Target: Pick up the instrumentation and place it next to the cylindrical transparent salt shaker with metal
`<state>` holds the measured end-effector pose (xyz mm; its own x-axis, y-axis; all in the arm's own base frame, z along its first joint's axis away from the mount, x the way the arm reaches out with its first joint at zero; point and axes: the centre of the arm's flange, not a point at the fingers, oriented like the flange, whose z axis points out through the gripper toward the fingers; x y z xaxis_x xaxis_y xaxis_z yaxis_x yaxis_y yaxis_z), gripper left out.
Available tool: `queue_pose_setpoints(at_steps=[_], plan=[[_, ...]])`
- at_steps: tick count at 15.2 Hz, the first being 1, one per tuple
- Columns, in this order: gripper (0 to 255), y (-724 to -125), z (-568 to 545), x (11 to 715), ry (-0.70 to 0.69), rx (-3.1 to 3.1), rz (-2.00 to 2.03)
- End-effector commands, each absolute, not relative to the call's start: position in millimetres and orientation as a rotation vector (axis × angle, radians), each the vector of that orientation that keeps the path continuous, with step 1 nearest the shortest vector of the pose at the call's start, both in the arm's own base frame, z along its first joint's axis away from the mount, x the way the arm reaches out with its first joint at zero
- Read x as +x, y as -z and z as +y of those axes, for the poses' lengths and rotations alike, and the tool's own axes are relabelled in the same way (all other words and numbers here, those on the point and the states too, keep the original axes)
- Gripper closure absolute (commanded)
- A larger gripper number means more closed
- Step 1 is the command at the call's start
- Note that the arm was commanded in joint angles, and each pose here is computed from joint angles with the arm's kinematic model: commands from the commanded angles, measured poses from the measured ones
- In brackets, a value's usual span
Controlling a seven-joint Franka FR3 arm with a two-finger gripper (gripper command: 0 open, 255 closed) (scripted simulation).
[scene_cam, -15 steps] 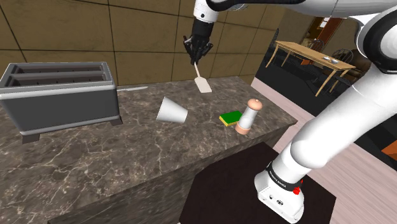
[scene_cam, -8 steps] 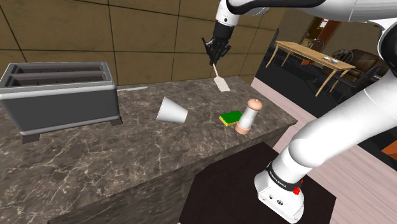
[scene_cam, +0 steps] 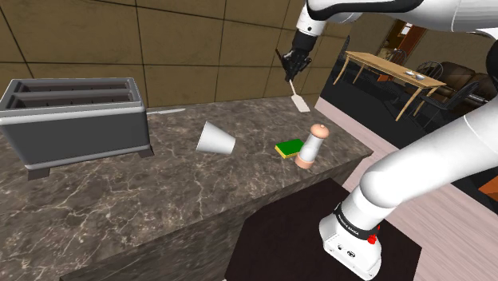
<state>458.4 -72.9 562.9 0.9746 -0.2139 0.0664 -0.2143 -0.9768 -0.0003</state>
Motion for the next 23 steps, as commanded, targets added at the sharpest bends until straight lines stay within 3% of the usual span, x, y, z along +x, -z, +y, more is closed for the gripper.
queue_pose_setpoints(at_steps=[1, 10, 23], plan=[[255, -563, -98, 450, -0.103, 3.115, -0.336], [255, -563, -211, 418, -0.103, 3.115, -0.336], [255, -494, -211, 418, -0.103, 3.115, -0.336]])
